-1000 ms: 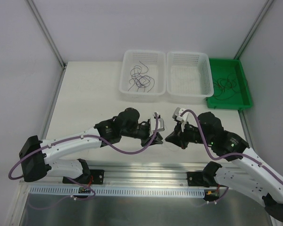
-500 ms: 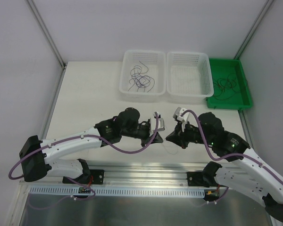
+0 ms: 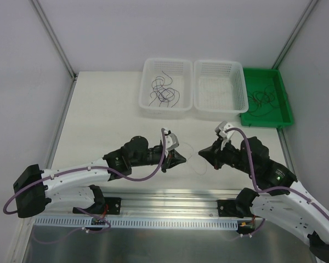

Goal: Untangle the cables
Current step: Untie the cable.

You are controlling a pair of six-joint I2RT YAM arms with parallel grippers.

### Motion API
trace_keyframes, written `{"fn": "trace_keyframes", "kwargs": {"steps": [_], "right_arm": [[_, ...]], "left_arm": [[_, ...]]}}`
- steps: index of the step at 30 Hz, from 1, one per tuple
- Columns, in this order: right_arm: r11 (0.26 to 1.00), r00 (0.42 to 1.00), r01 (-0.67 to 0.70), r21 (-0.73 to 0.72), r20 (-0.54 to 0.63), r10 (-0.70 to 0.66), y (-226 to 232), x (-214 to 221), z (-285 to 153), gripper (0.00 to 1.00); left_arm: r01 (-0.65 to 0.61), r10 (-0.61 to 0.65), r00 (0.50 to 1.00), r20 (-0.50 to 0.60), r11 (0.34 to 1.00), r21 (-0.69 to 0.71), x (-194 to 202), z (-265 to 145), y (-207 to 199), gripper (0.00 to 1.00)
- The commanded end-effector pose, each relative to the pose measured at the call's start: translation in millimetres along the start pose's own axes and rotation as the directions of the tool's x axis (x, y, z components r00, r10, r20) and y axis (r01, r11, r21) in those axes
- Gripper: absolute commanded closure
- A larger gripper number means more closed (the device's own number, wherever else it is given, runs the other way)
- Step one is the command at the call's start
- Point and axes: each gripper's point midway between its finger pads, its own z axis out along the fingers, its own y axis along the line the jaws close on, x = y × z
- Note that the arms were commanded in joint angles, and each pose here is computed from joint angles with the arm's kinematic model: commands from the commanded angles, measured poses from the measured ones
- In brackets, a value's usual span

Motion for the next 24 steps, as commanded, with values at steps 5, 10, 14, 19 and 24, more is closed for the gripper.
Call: {"fn": "trace_keyframes", "kwargs": {"steps": [5,10,14,19,24], "right_arm": [[0.978,0.961,-0.142,0.151,0.259,0.100,-26.9,-37.8,-13.9,0.99],[0.995,0.987,-0.074,0.068,0.146,0.063,-10.2,-31.0,-2.2,0.99],[1.000,1.000,0.005,0.007,0.003,-0.005,-2.3,-8.7,7.3,0.99],[0.998,0.994,0.058,-0.038,-0.095,-0.061,1.1,10.2,8.6,0.99],[0.993,0.990,0.075,-0.095,-0.114,-0.086,10.3,12.8,9.2,0.99]], "left_arm": [[0.178,-0.178,0.983,0.041,0.984,-0.011,18.5,5.5,-0.7,1.00],[0.183,-0.183,0.982,0.055,0.983,-0.003,15.4,4.7,-2.2,0.99],[0.101,-0.099,0.994,0.049,0.994,-0.031,-5.4,-2.0,1.5,0.63],[-0.038,0.034,0.997,-0.074,0.997,-0.063,-16.6,-7.6,10.1,0.46],[-0.119,0.120,0.987,-0.106,0.993,0.015,-27.2,-5.0,3.2,0.45]]}}
